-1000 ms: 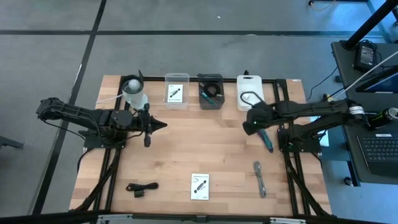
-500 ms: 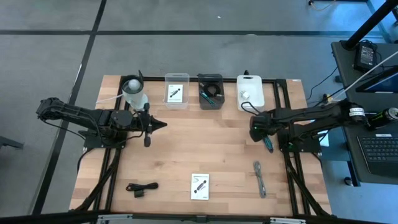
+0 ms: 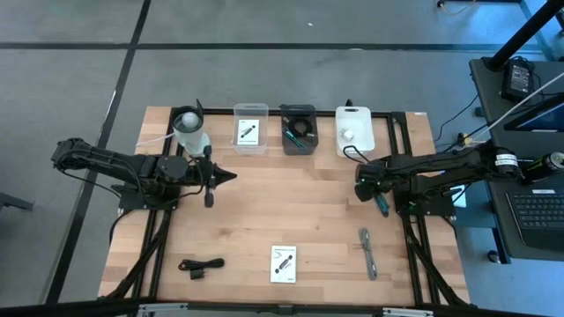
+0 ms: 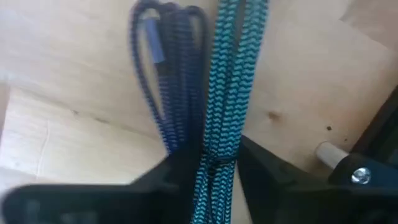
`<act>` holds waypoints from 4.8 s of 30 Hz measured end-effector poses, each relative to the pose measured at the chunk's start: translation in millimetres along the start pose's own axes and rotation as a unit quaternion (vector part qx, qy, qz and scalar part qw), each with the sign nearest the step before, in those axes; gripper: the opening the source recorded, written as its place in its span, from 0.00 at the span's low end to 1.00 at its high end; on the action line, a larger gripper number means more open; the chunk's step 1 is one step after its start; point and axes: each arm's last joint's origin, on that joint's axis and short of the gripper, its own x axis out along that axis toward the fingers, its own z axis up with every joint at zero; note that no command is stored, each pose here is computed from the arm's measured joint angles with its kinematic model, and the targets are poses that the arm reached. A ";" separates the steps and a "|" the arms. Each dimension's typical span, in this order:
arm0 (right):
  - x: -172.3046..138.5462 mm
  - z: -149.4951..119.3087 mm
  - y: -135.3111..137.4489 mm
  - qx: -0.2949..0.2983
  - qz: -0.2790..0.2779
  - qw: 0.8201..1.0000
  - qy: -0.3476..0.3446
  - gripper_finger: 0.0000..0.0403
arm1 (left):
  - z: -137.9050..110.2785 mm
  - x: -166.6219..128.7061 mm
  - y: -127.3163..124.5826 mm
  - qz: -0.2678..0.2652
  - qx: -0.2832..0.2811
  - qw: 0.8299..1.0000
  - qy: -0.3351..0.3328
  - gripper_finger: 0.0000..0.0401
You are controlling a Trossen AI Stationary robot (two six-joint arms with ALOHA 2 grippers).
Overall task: Pick and place items into bin
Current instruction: Put the blue charger cable into the black bin, then put the black charger cable into the black bin
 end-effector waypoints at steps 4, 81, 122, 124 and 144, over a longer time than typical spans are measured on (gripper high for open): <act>-6.9 2.2 2.4 0.009 0.000 1.000 -0.001 0.05 | 0.1 0.0 0.9 0.016 0.000 1.000 -0.001 0.00; -52.5 308.3 132.2 -0.134 0.155 0.972 -0.113 0.30 | 0.0 -0.1 2.0 0.034 -0.001 0.999 -0.001 0.00; -97.3 -24.4 70.9 -0.217 0.387 0.887 -0.127 0.02 | 0.9 -0.1 2.7 0.047 -0.024 0.999 -0.007 0.20; -83.1 -32.1 66.9 -0.211 0.378 0.896 -0.100 0.02 | 0.9 -0.1 2.7 0.047 -0.054 0.997 -0.008 0.27; -61.2 -49.0 52.2 -0.386 0.379 0.818 -0.195 0.03 | 81.6 49.2 -29.2 0.104 -0.013 0.979 0.173 0.42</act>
